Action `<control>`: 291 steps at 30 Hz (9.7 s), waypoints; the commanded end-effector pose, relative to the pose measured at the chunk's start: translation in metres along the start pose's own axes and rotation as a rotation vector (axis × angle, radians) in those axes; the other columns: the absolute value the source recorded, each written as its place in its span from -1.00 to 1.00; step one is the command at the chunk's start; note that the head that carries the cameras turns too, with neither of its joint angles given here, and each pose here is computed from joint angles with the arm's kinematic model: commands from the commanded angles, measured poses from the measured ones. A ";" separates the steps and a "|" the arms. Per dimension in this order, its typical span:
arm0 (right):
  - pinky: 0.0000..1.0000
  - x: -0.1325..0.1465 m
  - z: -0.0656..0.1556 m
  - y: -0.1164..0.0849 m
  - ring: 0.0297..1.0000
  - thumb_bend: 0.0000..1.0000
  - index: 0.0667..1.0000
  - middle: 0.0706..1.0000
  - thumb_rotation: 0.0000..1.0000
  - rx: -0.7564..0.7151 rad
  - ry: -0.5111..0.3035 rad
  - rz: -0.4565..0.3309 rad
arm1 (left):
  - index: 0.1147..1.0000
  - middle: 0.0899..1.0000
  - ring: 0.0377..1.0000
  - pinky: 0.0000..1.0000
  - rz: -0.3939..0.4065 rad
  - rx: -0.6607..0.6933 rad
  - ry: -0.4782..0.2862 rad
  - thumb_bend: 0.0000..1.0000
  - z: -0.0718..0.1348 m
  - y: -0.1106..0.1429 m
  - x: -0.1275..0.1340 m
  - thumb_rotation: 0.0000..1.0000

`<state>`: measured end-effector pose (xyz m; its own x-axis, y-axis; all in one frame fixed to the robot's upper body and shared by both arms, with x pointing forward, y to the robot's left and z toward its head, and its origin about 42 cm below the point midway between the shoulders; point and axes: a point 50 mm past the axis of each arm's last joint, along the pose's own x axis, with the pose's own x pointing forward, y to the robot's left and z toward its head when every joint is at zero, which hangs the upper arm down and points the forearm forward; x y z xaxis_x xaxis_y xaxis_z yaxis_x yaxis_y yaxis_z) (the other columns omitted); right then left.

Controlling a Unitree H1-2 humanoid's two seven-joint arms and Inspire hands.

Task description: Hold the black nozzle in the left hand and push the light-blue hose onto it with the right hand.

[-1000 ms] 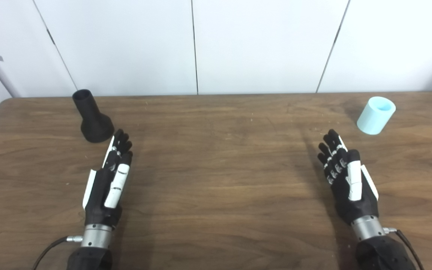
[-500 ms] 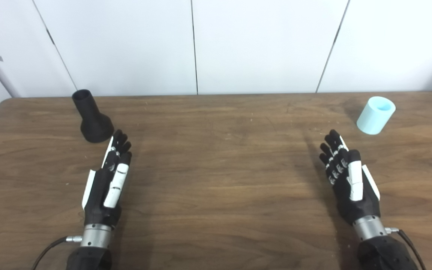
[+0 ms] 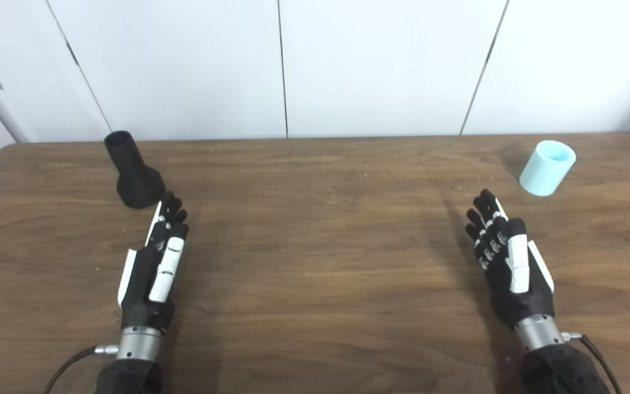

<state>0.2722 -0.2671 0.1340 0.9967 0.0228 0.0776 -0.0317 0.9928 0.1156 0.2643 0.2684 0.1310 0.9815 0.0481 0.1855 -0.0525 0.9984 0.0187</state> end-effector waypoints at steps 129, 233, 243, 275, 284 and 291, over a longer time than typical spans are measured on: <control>1.00 0.005 0.016 0.002 1.00 0.00 0.97 0.97 0.94 -0.014 -0.055 0.008 | 0.93 0.96 0.98 1.00 0.007 -0.033 0.038 0.03 -0.002 -0.001 -0.007 0.57; 0.86 0.008 -0.033 -0.057 0.88 0.16 0.92 0.88 0.88 -0.028 -0.008 0.031 | 0.80 0.96 0.97 0.99 0.243 0.932 0.085 0.78 0.077 0.089 0.071 -0.33; 0.71 0.009 -0.036 -0.057 0.83 0.23 0.83 0.81 0.79 -0.049 0.014 0.033 | 0.80 0.99 1.00 1.00 0.184 1.075 0.192 0.85 0.059 0.099 0.126 -0.23; 0.58 0.000 -0.036 -0.052 0.77 0.25 0.86 0.76 0.78 -0.066 0.031 0.038 | 0.80 0.82 0.93 1.00 0.116 1.015 0.418 0.89 0.036 0.097 0.209 -0.14; 0.61 0.000 -0.033 -0.052 0.77 0.24 0.86 0.74 0.78 -0.071 0.024 0.042 | 0.60 0.63 0.84 1.00 0.066 0.995 0.380 0.83 0.033 0.086 0.208 -0.39; 0.62 0.000 -0.030 -0.049 0.76 0.23 0.87 0.74 0.79 -0.066 0.020 0.039 | 0.53 0.65 0.84 1.00 0.012 1.067 0.384 0.81 0.031 0.081 0.208 -0.45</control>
<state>0.2944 -0.3179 0.1220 0.9882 0.0777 0.1322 -0.0796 0.9968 0.0091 0.4497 0.3665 0.1849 0.9437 0.2982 -0.1435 -0.0222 0.4896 0.8716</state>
